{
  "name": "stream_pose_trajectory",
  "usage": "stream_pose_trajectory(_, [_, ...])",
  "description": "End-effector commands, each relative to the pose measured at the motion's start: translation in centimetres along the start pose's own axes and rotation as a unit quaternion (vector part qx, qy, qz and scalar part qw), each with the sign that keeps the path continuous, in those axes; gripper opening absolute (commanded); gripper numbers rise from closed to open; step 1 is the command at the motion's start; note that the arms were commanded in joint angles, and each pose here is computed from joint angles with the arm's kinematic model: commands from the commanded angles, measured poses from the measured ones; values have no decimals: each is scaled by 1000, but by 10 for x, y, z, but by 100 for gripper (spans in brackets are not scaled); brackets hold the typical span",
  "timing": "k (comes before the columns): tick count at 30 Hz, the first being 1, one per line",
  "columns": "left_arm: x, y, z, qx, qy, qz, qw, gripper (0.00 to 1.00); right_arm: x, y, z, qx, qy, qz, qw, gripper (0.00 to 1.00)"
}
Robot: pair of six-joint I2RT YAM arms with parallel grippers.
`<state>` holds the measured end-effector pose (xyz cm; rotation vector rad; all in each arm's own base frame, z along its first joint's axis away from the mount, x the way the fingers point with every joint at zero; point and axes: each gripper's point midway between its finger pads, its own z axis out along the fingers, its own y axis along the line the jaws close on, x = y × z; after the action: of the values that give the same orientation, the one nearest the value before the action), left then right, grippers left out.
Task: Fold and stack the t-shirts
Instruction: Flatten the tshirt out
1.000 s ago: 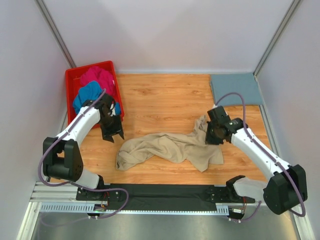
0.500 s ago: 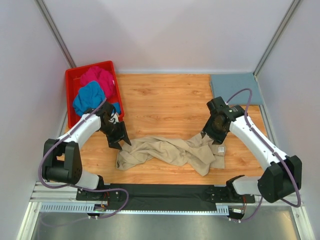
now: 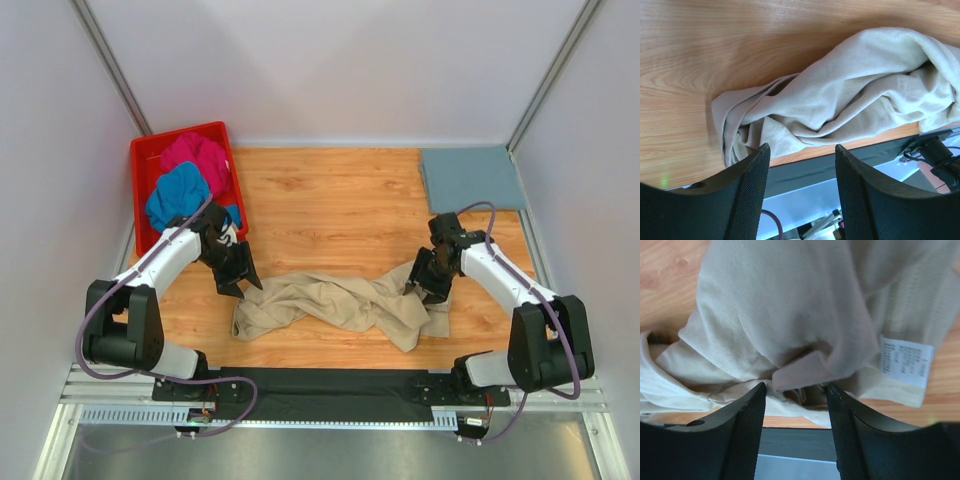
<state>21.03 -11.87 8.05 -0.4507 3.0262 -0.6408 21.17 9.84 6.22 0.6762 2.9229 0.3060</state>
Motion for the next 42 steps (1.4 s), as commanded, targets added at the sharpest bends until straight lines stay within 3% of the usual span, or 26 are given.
stream_pose_trajectory(1, [-1, -7, -5, 17, -7, 11, 1000, 62, -4, 31, 1, -108, -18, -76, 991, 53])
stream_pose_trajectory(8, [-2, -7, -6, 17, -11, 10, 1000, 61, 10, 37, -26, -168, -41, -117, 978, 48])
stream_pose_trajectory(17, [-5, -8, -5, 19, -15, 9, 1000, 61, 48, 18, -26, -170, 0, -86, 982, 43])
stream_pose_trajectory(25, [-6, -10, -5, 25, -19, 11, 999, 61, 52, 29, -36, -161, 14, -55, 985, 39])
stream_pose_trajectory(28, [-7, -11, -1, 29, -17, 3, 999, 61, 68, 32, -39, -151, 28, -48, 987, 33])
stream_pose_trajectory(35, [-9, -13, 2, 33, -18, -4, 999, 61, 78, 3, -39, -64, 14, -42, 997, 3])
stream_pose_trajectory(39, [-9, -7, 3, 18, -17, -6, 1000, 61, 82, 1, -48, -73, 10, -55, 996, 4])
stream_pose_trajectory(42, [-7, -6, 6, 17, -9, -8, 1000, 60, 95, -5, -52, -63, 36, -37, 997, 15])
